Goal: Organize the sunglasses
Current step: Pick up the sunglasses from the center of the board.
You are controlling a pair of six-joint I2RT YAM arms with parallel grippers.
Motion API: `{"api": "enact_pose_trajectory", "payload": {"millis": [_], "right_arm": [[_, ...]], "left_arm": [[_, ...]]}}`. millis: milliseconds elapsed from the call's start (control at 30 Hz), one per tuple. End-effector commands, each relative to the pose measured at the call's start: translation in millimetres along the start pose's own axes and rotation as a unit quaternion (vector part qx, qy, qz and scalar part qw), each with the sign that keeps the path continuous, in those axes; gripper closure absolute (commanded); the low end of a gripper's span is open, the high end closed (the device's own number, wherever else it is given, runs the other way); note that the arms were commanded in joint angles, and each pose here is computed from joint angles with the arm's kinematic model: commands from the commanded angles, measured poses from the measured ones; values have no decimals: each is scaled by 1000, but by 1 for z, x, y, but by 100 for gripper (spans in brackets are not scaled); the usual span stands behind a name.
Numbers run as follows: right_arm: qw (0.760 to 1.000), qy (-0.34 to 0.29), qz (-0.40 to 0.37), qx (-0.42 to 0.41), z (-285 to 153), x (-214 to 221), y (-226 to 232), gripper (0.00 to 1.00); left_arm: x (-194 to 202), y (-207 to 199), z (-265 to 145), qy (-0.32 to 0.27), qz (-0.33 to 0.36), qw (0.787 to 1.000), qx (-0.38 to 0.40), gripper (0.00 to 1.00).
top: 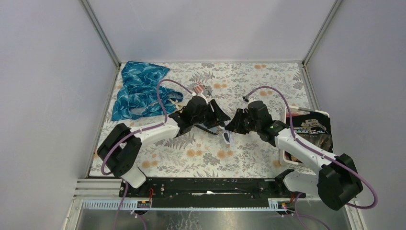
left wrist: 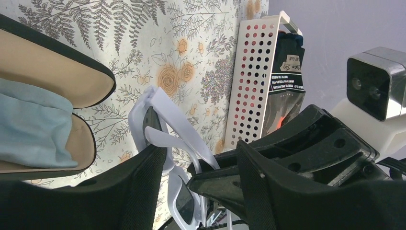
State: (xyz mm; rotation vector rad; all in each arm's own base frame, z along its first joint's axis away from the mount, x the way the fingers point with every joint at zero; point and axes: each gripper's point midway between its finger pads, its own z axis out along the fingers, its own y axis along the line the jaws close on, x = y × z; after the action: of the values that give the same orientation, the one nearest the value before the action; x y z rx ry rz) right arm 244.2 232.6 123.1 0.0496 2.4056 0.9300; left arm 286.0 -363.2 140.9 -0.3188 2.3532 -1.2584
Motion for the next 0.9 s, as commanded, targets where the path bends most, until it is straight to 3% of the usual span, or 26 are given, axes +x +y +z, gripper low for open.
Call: {"api": "enact_pose_trajectory", "payload": {"millis": [0,200,433,533,867], "right_arm": [[998,-25,-10,-49,-8,-16,28,100],[999,-24,-8,-34,-6,-14,20,100],[999,-22,-6,-28,-2,-12,16,100],[999,-23,-6,-29,-2,-13,17,100],[999,-23,-7,-36,-4,-14,21,100]], "left_arm": [[1,3,-1,-2,3,1000,0,40],[-6,-7,-15,-14,8,1000,-6,38],[-7,-13,-38,-15,6,1000,-26,11],[1,-7,-38,0,-8,1000,-29,5],[17,7,-18,18,-47,999,-8,1]]}}
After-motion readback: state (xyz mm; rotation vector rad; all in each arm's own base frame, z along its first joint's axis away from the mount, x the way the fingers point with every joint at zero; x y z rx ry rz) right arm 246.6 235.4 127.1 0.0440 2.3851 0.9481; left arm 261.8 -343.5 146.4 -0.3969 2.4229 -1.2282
